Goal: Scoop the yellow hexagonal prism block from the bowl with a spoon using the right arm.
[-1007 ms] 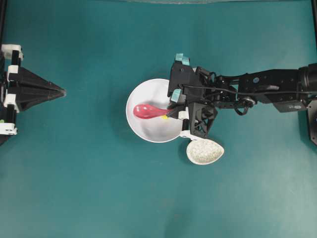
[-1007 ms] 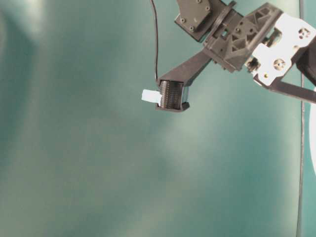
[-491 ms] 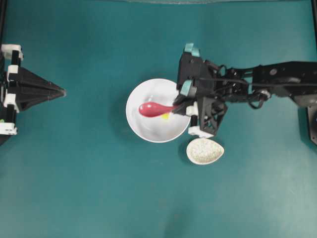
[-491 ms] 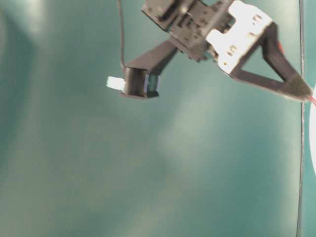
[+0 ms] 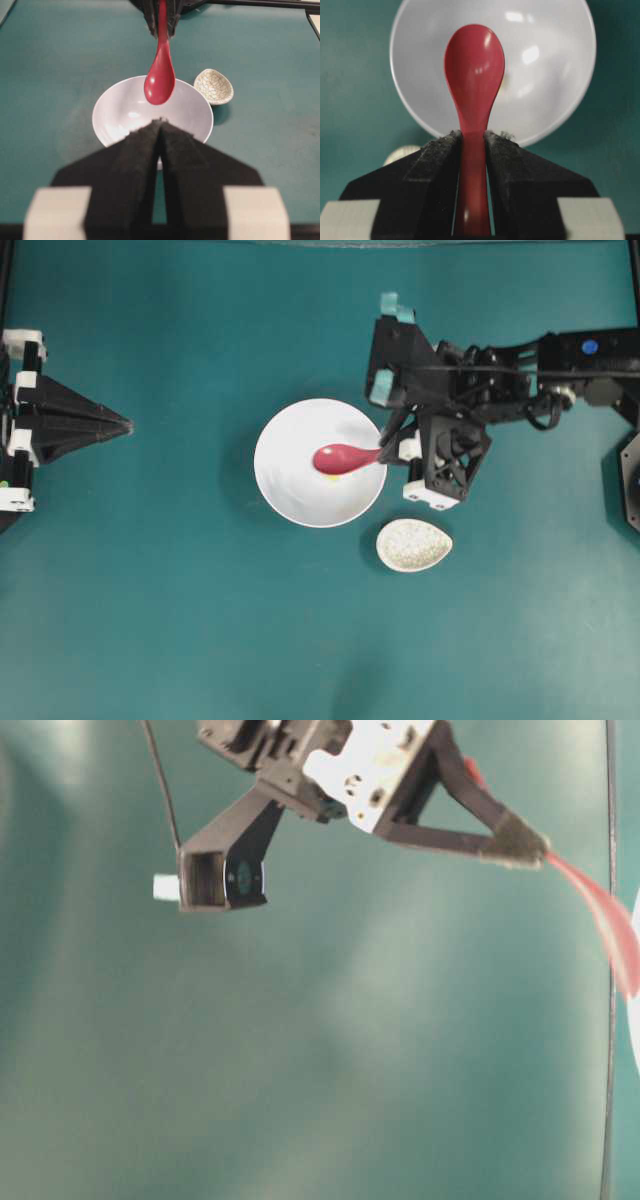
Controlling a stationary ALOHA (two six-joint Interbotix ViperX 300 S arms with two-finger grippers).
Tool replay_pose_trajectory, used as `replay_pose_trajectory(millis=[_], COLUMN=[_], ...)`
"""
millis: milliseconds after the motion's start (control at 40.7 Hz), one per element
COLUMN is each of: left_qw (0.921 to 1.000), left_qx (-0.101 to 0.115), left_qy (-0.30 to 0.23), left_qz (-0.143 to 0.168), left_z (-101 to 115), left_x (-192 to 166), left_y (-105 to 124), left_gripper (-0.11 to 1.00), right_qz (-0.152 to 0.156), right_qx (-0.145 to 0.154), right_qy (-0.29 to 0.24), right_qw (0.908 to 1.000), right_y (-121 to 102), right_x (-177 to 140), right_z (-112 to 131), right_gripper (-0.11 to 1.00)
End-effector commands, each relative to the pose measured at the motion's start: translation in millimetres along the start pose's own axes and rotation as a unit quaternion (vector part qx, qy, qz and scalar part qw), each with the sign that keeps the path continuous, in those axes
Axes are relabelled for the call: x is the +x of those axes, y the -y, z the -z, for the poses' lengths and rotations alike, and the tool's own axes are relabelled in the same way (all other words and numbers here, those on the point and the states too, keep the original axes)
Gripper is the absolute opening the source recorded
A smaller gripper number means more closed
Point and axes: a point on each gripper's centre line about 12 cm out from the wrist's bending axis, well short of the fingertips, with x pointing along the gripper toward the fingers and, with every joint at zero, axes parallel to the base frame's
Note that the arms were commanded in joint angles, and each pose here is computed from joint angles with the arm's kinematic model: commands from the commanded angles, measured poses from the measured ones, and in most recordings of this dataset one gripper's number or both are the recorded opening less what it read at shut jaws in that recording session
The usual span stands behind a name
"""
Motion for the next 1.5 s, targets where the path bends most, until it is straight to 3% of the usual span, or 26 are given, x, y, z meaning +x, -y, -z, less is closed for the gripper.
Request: replay_pose_trajectory(millis=[0,319,516,1007,1474], left_qw=[0.9999,0.9999,0.9999,0.9999,0.9999], left_qx=[0.002,0.001,0.002,0.001,0.001], left_qy=[0.012,0.012,0.012,0.013,0.013], left_qz=[0.000,-0.001,0.000,-0.001,-0.001], left_z=[-8.6,-8.6,-8.6,-8.9,-9.3], left_x=[1.1,1.1,1.1,0.8,1.1], left_y=[-0.2,-0.2,-0.2,-0.2,-0.2], left_gripper=[0.00,0.00,0.00,0.00,0.00], right_qz=[-0.004,0.000,0.001,0.024,0.028], right_qx=[0.002,0.033,0.035,0.032,0.030], right_qy=[-0.003,-0.103,-0.144,-0.205,-0.220], right_qw=[1.0000,0.9941,0.9890,0.9779,0.9747], right_y=[-4.0,-4.8,-6.9,-2.3,1.9], right_x=[-13.7,-13.2,-8.5,4.8,25.8], right_z=[-11.9,-15.4,-23.5,-30.8,-27.2], right_gripper=[0.23,0.23,0.23,0.23,0.23])
